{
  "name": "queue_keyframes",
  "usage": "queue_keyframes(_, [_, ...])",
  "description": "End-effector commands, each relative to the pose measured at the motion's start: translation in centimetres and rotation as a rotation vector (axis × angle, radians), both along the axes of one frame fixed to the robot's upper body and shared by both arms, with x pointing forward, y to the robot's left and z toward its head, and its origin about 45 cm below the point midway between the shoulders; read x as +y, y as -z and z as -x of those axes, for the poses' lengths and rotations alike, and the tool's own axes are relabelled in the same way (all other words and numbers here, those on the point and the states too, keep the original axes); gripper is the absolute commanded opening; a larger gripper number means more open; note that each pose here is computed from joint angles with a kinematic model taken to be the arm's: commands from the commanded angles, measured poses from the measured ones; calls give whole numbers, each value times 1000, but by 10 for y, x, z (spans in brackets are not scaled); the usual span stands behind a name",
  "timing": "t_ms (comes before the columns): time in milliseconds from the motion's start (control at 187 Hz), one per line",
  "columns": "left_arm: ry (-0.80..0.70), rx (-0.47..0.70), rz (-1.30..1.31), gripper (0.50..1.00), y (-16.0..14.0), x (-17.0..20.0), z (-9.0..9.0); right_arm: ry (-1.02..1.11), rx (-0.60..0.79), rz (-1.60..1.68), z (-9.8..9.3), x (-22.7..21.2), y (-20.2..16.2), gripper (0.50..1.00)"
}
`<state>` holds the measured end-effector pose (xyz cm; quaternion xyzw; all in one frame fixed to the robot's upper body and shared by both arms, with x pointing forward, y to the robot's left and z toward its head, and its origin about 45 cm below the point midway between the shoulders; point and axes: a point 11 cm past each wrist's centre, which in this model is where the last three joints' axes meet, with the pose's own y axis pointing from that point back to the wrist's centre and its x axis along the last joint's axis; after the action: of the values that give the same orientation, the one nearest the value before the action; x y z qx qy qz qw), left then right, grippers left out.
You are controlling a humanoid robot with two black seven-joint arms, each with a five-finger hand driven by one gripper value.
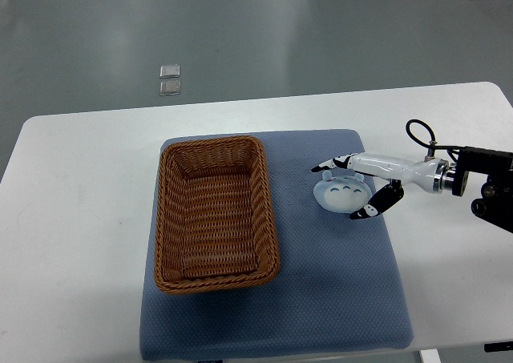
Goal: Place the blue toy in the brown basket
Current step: 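Close the right hand fingers around the Totoro toy and lift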
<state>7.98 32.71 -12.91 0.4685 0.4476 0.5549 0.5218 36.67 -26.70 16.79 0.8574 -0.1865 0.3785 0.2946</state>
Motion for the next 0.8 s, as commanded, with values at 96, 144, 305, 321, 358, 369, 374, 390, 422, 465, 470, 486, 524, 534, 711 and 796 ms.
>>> queue_keyframes(96, [1, -4, 0, 1000, 0, 0, -3, -7, -16, 51, 0, -6, 6, 742])
queue_keyframes(144, [2, -6, 0, 1000, -1, 0, -4, -7, -23, 61, -1, -8, 7, 717])
queue_keyframes(305, [2, -6, 0, 1000, -1, 0, -4, -1, -45, 76, -2, -11, 9, 615])
queue_keyframes(321, [0, -6, 0, 1000, -1, 0, -4, 0, -49, 75, -3, -11, 9, 601])
queue_keyframes(358, [2, -6, 0, 1000, -1, 0, -4, 0, -58, 73, -4, -10, 7, 572])
queue_keyframes(369, [2, -6, 0, 1000, -1, 0, -4, 1, -59, 72, -4, -10, 7, 564])
queue_keyframes(374, [2, -6, 0, 1000, -1, 0, -4, 1, -61, 72, -4, -10, 7, 558])
queue_keyframes(390, [2, -6, 0, 1000, -1, 0, -4, 1, -62, 72, -4, -10, 7, 552])
queue_keyframes(422, [2, -6, 0, 1000, -1, 0, -4, 6, -72, 68, -6, -11, 5, 543])
queue_keyframes(465, [2, -6, 0, 1000, -1, 0, -4, 8, -85, 66, -9, -11, 0, 529])
queue_keyframes(470, [2, -6, 0, 1000, -1, 0, -4, 8, -85, 66, -9, -11, 0, 529])
queue_keyframes(486, [2, -6, 0, 1000, -1, 0, -4, 6, -94, 64, -11, -9, -4, 519])
queue_keyframes(524, [2, -6, 0, 1000, -1, 0, -4, 4, -110, 58, -16, -7, -11, 511])
queue_keyframes(534, [2, -6, 0, 1000, -1, 0, -4, 5, -116, 58, -18, -7, -14, 511])
queue_keyframes(711, [2, -6, 0, 1000, -1, 0, -4, -4, -165, 40, -32, 1, -36, 509])
queue_keyframes(796, [2, -6, 0, 1000, -1, 0, -4, -16, -187, 35, -39, 7, -47, 509])
